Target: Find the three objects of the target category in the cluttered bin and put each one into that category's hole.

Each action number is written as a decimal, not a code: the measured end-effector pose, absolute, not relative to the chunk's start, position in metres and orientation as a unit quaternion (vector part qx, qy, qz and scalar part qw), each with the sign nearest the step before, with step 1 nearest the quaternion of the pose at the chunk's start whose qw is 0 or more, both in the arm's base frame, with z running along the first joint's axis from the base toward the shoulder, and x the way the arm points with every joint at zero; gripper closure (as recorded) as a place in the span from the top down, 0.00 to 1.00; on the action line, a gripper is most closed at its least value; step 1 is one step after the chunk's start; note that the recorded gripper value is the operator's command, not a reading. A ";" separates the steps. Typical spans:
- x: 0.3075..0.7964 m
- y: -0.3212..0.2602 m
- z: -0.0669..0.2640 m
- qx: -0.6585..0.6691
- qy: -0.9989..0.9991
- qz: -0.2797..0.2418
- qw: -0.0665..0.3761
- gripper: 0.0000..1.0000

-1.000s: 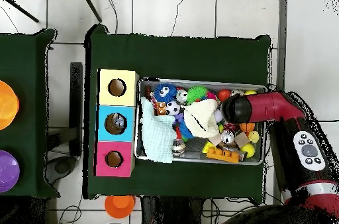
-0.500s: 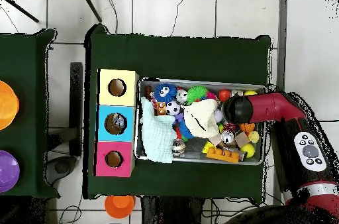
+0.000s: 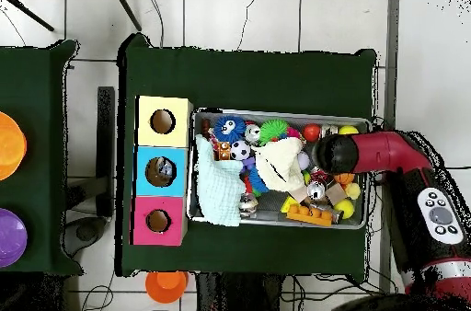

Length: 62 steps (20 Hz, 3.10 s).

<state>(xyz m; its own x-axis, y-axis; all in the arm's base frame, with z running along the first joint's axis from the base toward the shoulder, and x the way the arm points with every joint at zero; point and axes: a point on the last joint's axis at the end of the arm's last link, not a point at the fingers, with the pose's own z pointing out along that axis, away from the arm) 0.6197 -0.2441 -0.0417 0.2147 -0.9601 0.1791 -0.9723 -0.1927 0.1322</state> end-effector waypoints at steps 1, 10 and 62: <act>0.619 -0.246 -0.037 0.768 -0.632 0.025 0.103 0.00; 0.613 -0.292 0.052 0.710 -0.703 0.016 0.028 0.00; 0.640 -0.026 0.242 0.736 -0.618 -0.063 -0.268 0.00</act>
